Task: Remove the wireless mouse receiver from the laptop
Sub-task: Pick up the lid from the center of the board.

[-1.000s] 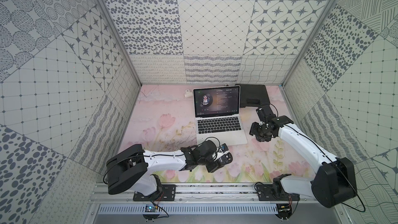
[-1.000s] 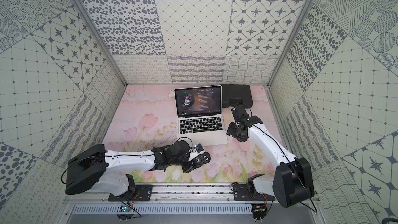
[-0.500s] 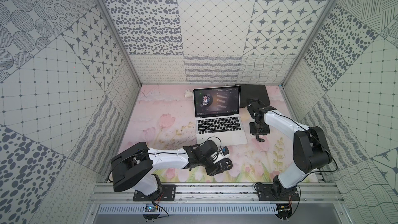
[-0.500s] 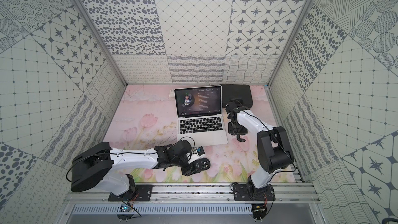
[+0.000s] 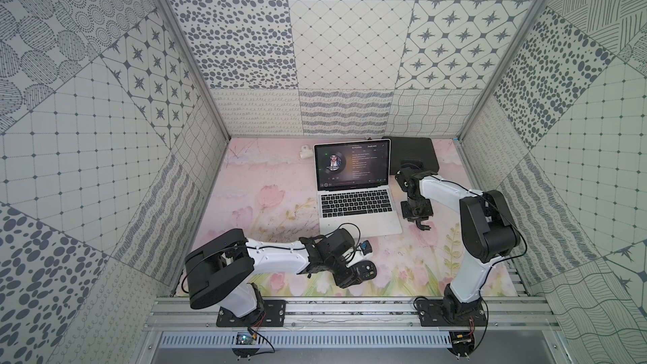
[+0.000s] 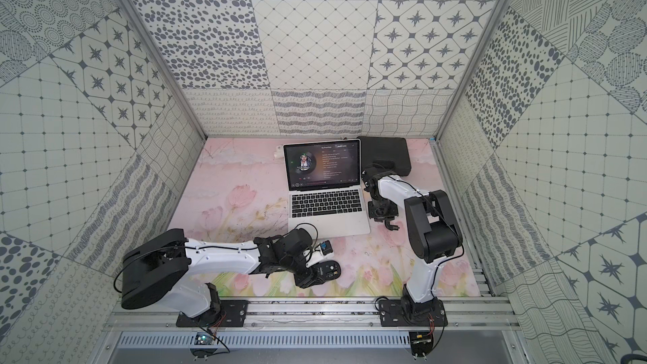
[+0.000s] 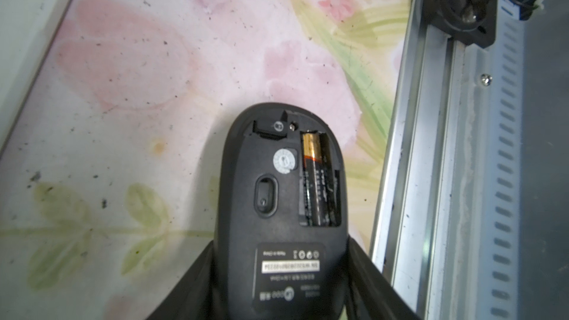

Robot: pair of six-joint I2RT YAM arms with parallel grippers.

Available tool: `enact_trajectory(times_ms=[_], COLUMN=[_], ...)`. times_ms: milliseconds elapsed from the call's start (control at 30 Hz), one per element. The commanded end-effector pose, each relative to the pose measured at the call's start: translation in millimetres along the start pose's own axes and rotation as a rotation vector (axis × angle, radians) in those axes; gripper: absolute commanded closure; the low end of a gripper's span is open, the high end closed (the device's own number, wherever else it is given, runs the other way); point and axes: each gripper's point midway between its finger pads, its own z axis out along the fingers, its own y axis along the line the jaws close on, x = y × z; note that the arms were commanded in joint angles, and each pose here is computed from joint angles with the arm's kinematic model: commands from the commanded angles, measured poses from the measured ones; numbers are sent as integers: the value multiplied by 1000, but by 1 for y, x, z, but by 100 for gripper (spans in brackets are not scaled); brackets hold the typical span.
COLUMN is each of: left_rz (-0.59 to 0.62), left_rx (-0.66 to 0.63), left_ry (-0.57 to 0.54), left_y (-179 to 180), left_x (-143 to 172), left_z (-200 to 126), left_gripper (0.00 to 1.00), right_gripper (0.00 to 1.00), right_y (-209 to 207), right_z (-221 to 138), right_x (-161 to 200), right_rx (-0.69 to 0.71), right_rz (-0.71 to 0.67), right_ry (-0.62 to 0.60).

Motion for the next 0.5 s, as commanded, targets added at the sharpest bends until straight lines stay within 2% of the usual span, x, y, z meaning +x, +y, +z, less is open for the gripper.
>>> enact_trajectory(times_ms=[0, 233, 467], left_rz=[-5, -2, -3], left_rx=[29, 25, 26], left_ry=[-4, 1, 4], left_y=[0, 2, 2], left_x=[-3, 0, 0], left_z=[0, 1, 2], left_gripper=[100, 100, 100], right_gripper=[74, 80, 95], right_y=[2, 4, 4], right_z=[-1, 5, 6], right_x=[-7, -2, 1], right_rx=[-6, -10, -14], right_rz=[-2, 1, 8], right_ry=[-8, 19, 25])
